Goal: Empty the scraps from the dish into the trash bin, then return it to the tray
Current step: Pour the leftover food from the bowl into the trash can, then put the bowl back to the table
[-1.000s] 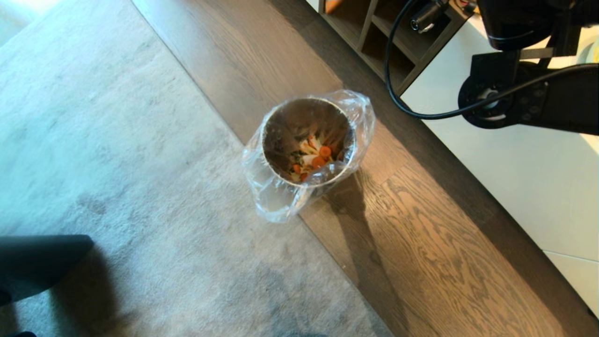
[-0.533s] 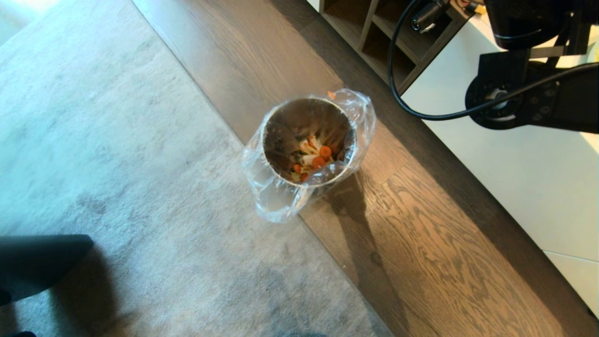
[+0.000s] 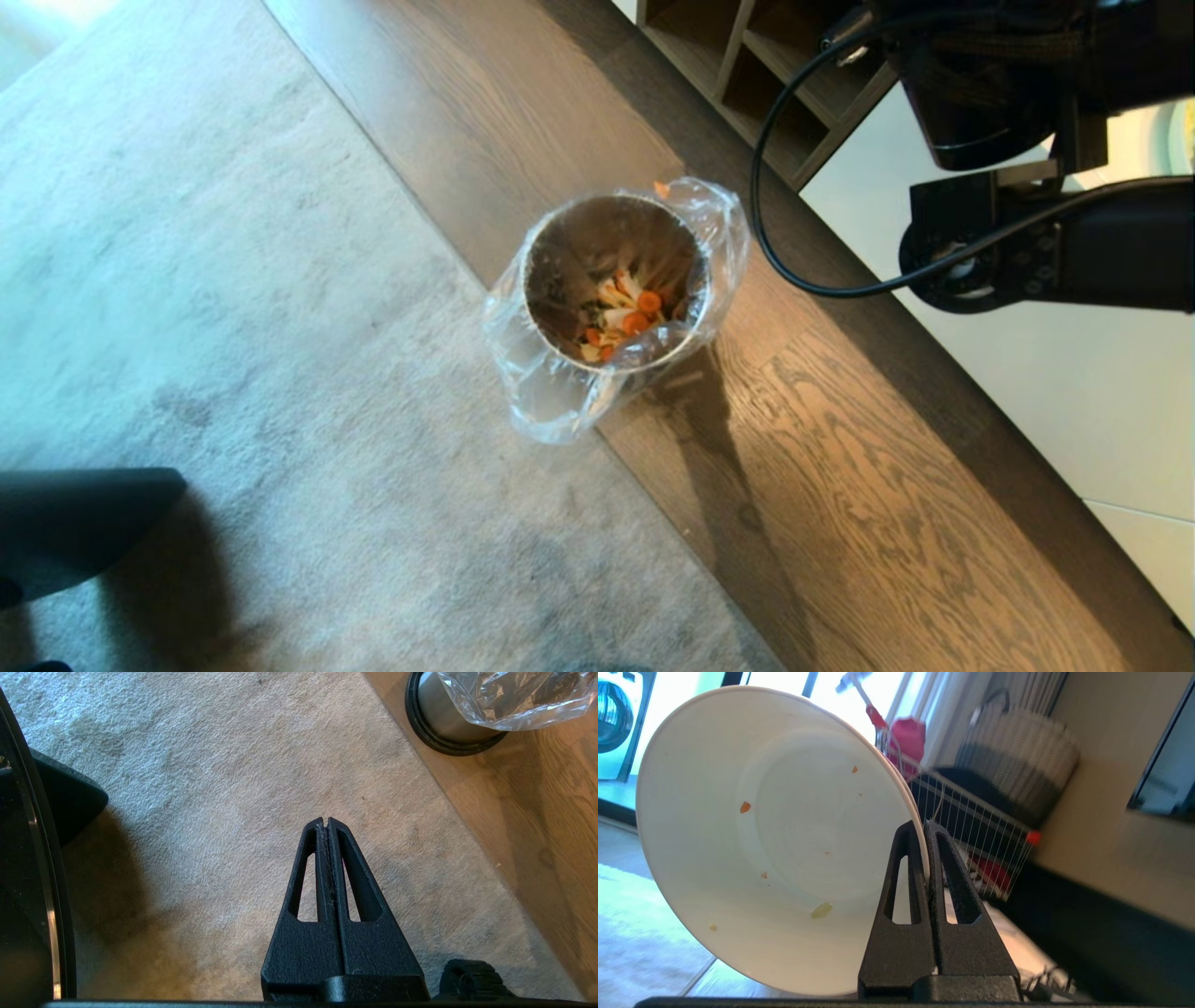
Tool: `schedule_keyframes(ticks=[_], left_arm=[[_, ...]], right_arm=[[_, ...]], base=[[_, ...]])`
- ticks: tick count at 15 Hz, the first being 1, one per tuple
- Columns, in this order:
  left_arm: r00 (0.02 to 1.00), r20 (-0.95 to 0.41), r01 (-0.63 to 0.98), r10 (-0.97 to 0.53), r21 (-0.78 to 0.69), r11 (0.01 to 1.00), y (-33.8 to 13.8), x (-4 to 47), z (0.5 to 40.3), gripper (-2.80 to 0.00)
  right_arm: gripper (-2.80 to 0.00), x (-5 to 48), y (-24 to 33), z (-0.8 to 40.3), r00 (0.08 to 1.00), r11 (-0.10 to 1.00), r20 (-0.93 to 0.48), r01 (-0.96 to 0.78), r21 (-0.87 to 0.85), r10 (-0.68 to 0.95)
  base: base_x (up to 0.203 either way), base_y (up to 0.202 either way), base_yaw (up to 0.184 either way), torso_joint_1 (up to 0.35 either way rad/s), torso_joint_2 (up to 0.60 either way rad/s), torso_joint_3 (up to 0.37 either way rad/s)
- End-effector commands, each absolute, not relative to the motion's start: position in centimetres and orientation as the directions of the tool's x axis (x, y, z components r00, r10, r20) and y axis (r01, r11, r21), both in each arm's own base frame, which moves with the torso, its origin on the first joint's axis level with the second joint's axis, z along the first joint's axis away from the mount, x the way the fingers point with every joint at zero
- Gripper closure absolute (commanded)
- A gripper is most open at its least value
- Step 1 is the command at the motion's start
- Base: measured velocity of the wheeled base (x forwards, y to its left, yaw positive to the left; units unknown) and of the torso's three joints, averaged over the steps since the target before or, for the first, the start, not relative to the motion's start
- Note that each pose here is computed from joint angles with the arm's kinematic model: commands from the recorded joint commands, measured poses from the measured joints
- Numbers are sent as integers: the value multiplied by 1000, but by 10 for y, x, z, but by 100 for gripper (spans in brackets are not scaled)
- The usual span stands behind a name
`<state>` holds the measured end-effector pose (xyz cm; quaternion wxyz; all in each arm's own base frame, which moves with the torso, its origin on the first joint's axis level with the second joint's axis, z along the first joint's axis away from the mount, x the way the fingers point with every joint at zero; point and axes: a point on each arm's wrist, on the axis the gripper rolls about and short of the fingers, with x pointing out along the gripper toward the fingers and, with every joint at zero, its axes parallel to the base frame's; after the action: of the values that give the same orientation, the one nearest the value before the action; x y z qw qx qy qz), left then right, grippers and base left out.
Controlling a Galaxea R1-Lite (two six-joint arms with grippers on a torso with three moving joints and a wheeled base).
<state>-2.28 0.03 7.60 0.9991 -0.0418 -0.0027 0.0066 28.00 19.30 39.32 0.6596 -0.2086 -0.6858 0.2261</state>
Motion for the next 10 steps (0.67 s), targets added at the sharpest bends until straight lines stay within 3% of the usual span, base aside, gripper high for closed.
schedule_keyframes(ticks=[1, 6, 8, 10], left_arm=[[1000, 6, -13, 14, -84, 996, 0, -23, 76, 0], [1000, 6, -13, 14, -84, 996, 0, -23, 76, 0], [1000, 6, -13, 14, -84, 996, 0, -23, 76, 0], [1000, 6, -13, 14, -84, 996, 0, -23, 76, 0]], right_arm=[[0, 295, 188, 369, 50, 797, 796, -48, -602, 604], [0, 320, 153, 309, 453, 863, 744, -140, -485, 491], [0, 326, 126, 291, 564, 882, 698, -131, -453, 442], [0, 327, 104, 286, 616, 893, 676, -107, -438, 405]], base=[[0, 0, 0, 0, 0, 0], [0, 0, 0, 0, 0, 0], [0, 0, 0, 0, 0, 0], [0, 0, 0, 0, 0, 0]])
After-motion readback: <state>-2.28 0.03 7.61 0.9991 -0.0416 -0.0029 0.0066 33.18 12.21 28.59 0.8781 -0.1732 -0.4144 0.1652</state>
